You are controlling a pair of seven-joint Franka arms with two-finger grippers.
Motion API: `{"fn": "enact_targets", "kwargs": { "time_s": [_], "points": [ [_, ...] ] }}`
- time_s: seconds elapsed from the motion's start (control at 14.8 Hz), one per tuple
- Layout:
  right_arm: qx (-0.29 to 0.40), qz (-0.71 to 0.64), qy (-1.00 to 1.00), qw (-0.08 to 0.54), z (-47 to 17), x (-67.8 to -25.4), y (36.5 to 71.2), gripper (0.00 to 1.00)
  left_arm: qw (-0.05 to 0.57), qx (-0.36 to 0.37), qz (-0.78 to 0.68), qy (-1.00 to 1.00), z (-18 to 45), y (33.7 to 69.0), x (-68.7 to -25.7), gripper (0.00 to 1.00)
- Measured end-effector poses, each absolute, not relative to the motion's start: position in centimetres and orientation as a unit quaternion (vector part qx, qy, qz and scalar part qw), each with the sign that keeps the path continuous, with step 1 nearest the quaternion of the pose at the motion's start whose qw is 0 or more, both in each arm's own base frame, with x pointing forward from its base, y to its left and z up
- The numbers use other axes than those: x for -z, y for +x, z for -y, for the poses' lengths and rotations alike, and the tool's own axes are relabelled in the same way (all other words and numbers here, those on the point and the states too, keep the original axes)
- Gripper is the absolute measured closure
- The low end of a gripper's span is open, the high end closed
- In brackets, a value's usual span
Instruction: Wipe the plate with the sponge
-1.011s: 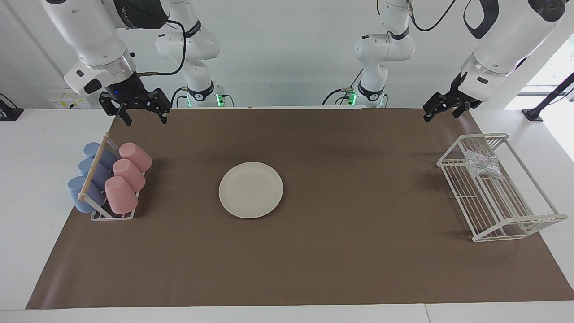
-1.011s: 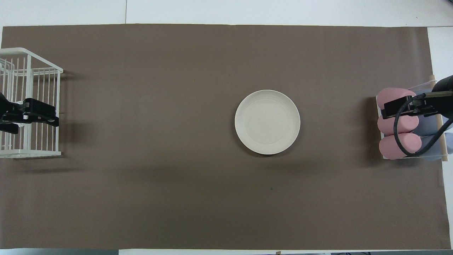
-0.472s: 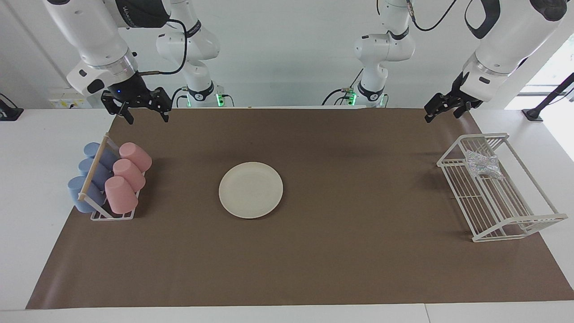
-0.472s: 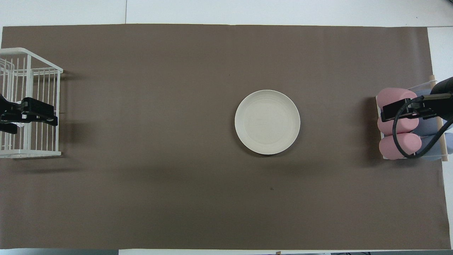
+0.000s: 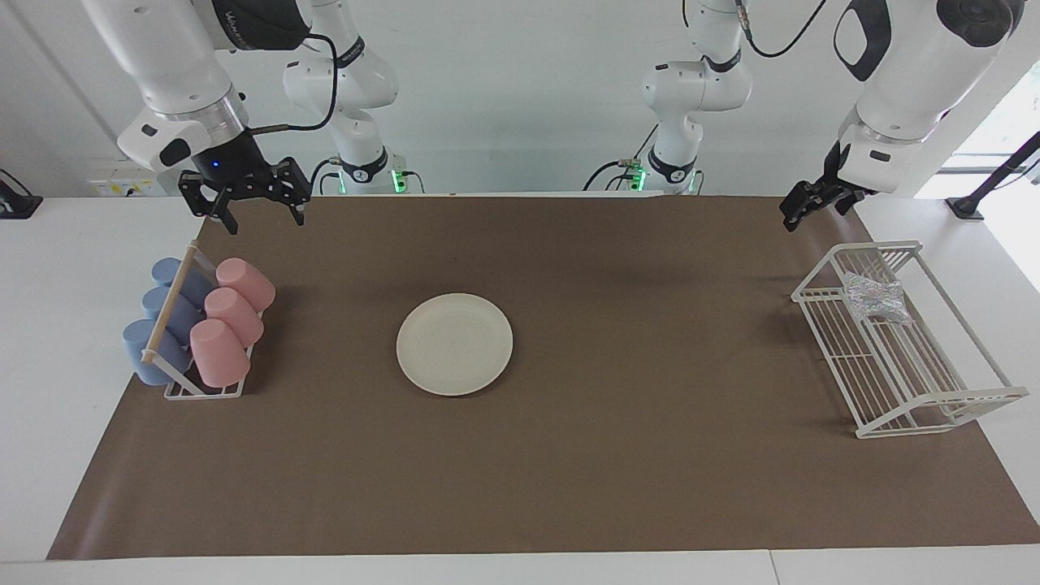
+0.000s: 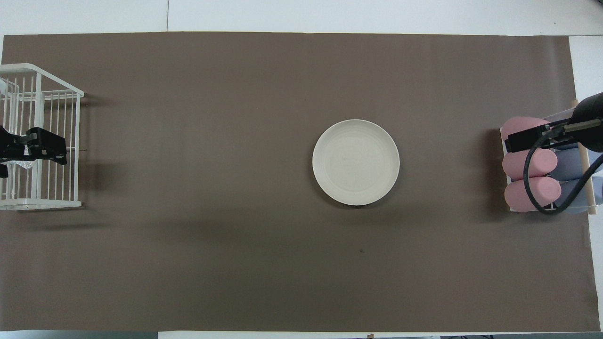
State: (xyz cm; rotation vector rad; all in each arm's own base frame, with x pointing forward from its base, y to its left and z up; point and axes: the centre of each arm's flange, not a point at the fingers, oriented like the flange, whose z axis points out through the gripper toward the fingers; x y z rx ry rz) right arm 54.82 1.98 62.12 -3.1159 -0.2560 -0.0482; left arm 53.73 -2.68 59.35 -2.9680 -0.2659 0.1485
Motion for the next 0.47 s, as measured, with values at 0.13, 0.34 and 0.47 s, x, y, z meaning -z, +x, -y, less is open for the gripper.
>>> {"fn": "enact_targets", "kwargs": {
  "time_s": [0.13, 0.34, 0.47],
  "points": [
    [0.038, 0.09, -0.995, 0.007, -3.0, -62.4, 55.3, 0.0, 0.132, -0.05, 0.071, -0.987, 3.0, 54.0, -57.3, 0.0],
    [0.095, 0.092, -0.991, 0.004, -3.2, -63.1, 56.4, 0.0, 0.229, -0.057, 0.031, -0.971, 3.6, 55.3, -52.3, 0.0],
    [0.12, 0.094, -0.988, 0.003, -3.2, -63.3, 56.9, 0.0, 0.29, -0.062, 0.002, -0.955, 3.5, 57.1, -48.4, 0.0]
  ]
}}
